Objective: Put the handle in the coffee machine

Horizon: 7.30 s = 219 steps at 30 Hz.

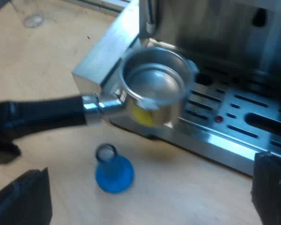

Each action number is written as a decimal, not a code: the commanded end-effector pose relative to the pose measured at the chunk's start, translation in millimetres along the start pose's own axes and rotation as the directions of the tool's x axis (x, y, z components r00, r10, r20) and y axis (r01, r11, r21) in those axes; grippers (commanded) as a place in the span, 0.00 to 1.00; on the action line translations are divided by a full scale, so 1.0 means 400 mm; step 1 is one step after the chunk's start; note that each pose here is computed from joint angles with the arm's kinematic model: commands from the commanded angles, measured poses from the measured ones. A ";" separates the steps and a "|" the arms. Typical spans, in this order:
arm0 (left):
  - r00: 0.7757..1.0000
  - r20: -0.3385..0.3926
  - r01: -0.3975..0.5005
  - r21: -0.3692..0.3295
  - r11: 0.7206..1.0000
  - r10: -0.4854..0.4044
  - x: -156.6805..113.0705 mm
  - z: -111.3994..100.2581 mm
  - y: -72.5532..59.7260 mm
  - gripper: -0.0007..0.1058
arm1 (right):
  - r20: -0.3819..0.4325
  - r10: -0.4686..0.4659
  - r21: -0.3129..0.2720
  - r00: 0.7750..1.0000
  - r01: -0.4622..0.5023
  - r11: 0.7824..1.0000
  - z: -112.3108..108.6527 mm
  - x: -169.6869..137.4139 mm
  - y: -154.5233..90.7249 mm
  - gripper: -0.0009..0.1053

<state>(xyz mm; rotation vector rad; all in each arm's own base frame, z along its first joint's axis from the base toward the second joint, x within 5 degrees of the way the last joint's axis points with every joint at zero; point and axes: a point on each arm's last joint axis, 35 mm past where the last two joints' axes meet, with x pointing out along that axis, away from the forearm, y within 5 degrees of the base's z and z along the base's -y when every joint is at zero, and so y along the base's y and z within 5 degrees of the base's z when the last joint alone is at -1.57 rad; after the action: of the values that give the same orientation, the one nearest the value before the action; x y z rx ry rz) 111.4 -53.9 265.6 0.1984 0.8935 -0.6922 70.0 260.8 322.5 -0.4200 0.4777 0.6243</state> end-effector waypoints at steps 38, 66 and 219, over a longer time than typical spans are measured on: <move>0.994 0.095 -0.045 -0.008 0.999 0.045 -0.020 0.021 0.024 0.01 | 0.224 -0.126 0.063 0.966 0.115 0.991 -0.072 0.138 0.081 0.83; 0.995 0.092 -0.044 -0.009 0.999 0.045 -0.020 0.020 0.023 0.01 | 0.264 -0.258 0.118 0.930 0.234 0.965 -0.076 0.180 0.104 0.83; 0.987 0.136 0.072 0.110 0.991 -0.086 0.117 0.105 0.209 0.01 | 0.274 -0.379 0.174 0.884 0.342 0.923 -0.104 0.313 0.106 0.83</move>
<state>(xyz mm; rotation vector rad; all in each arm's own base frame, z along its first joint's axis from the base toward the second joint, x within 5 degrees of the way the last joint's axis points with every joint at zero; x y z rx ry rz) 206.5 -28.6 237.5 0.2121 0.7976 -0.7888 117.6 327.0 210.0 -0.2769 0.1390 0.2900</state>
